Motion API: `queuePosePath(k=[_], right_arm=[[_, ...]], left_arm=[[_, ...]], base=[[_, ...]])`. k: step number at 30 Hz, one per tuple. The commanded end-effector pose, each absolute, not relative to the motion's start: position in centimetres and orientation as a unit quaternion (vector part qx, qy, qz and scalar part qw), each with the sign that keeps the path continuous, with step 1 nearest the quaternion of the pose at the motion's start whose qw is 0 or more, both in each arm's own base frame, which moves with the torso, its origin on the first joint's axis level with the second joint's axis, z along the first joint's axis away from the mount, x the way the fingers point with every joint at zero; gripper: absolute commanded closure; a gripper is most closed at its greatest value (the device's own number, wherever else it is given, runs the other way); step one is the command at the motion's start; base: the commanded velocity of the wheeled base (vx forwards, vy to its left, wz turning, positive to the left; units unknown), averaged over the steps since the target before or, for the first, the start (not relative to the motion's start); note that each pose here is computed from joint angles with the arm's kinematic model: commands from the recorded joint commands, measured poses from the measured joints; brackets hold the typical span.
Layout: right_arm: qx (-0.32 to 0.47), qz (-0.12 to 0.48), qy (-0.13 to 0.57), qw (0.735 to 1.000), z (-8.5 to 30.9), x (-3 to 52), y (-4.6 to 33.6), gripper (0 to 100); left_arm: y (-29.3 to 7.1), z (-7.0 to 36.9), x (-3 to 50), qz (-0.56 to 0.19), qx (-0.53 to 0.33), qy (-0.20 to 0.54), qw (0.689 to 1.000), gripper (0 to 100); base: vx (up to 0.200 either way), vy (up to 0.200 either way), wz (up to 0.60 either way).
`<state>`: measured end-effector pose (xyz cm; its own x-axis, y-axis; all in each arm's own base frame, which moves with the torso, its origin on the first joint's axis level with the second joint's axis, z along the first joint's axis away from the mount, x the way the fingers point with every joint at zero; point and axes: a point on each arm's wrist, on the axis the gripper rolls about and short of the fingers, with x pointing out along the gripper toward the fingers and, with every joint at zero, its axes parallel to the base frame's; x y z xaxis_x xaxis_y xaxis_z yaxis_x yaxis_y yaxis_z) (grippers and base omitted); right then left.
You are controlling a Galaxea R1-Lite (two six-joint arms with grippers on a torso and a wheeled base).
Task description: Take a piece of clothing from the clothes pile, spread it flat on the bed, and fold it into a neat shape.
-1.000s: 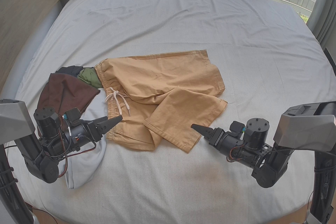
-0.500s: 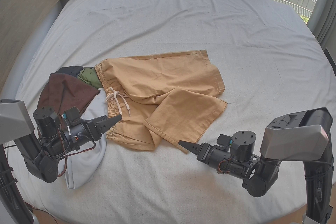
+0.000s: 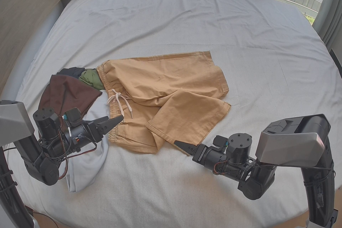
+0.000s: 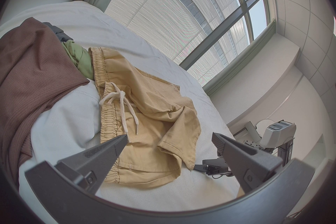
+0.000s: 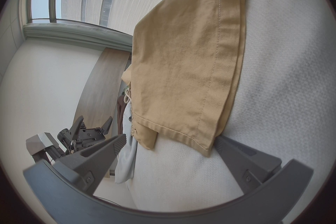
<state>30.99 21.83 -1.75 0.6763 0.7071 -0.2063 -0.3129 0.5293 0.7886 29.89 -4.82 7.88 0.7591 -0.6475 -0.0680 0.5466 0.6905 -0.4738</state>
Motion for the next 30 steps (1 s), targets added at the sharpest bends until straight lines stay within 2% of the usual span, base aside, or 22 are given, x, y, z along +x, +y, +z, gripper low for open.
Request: queuePosePath(k=[1,2,3,15,23,30], right_arm=[[0.378,0.291,0.255,0.841,-2.1,31.3,21.6,0],[0.379,0.284,0.248,0.845,-2.0,31.5,21.6,0],[0.379,0.277,0.244,0.849,-2.0,31.7,21.5,100],[0.373,0.267,0.232,0.858,-1.8,31.9,20.4,100],[0.378,0.271,0.215,0.859,0.8,31.1,19.5,100],[0.364,0.234,0.215,0.875,1.8,30.4,16.0,100]], left_arm=[[-4.8,8.0,29.9,-0.327,-0.218,0.114,0.912,0],[-4.8,8.0,29.9,-0.328,-0.218,0.114,0.912,0],[-4.8,8.0,29.9,-0.328,-0.218,0.114,0.912,0],[-4.8,8.0,29.9,-0.327,-0.219,0.114,0.912,0],[-4.8,7.8,29.9,-0.326,-0.219,0.117,0.912,0],[-4.7,7.2,29.7,-0.322,-0.223,0.13,0.911,0]], base=[[0.0,0.0,0.0],[0.0,0.0,0.0],[0.0,0.0,0.0],[0.0,0.0,0.0],[0.0,0.0,0.0],[0.0,0.0,0.0]])
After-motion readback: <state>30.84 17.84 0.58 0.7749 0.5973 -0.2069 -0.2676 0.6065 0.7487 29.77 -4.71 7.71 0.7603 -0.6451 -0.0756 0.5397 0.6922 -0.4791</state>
